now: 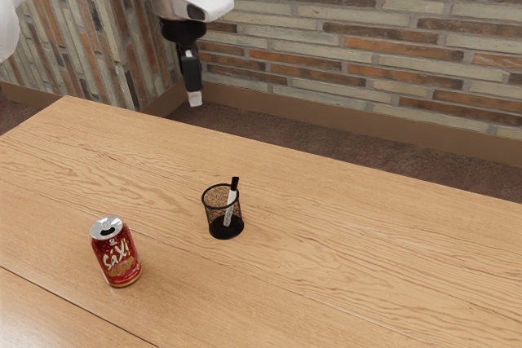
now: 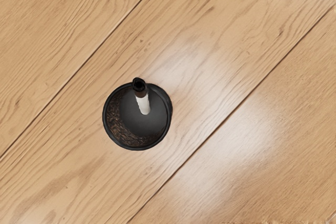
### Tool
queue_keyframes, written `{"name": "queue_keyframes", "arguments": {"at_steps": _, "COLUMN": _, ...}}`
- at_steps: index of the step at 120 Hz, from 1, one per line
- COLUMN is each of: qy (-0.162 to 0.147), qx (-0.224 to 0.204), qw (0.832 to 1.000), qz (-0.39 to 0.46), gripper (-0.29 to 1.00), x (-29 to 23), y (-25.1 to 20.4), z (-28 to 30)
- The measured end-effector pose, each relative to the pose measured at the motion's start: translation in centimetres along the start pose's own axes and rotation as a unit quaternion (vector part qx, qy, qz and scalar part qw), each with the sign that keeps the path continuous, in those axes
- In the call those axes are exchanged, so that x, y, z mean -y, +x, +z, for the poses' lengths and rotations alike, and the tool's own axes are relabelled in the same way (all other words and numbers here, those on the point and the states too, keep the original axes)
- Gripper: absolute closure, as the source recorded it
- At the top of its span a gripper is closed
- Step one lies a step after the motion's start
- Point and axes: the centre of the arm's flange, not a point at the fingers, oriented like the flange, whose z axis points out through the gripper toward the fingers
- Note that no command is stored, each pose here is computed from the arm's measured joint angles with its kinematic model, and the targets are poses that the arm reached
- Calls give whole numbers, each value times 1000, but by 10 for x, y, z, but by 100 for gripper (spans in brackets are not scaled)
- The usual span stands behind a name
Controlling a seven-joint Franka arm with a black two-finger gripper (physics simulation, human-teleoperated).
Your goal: Take the marker out of the pen holder and place it to the left of the pen holder.
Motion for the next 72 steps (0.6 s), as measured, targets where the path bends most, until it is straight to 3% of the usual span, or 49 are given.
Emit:
{"name": "queue_keyframes", "arguments": {"at_steps": 20, "qy": 1, "qx": 51, "qw": 996, "qz": 69, "gripper": 0, "x": -1, "y": 29, "z": 47}}
{"name": "queue_keyframes", "arguments": {"at_steps": 45, "qy": -56, "qx": 139, "qw": 982, "qz": 113, "gripper": 0, "x": 31, "y": 47, "z": 175}}
{"name": "queue_keyframes", "arguments": {"at_steps": 54, "qy": -59, "qx": 166, "qw": 975, "qz": 137, "gripper": 0, "x": 27, "y": 57, "z": 203}}
{"name": "queue_keyframes", "arguments": {"at_steps": 72, "qy": -69, "qx": 175, "qw": 970, "qz": 156, "gripper": 0, "x": 22, "y": 70, "z": 226}}
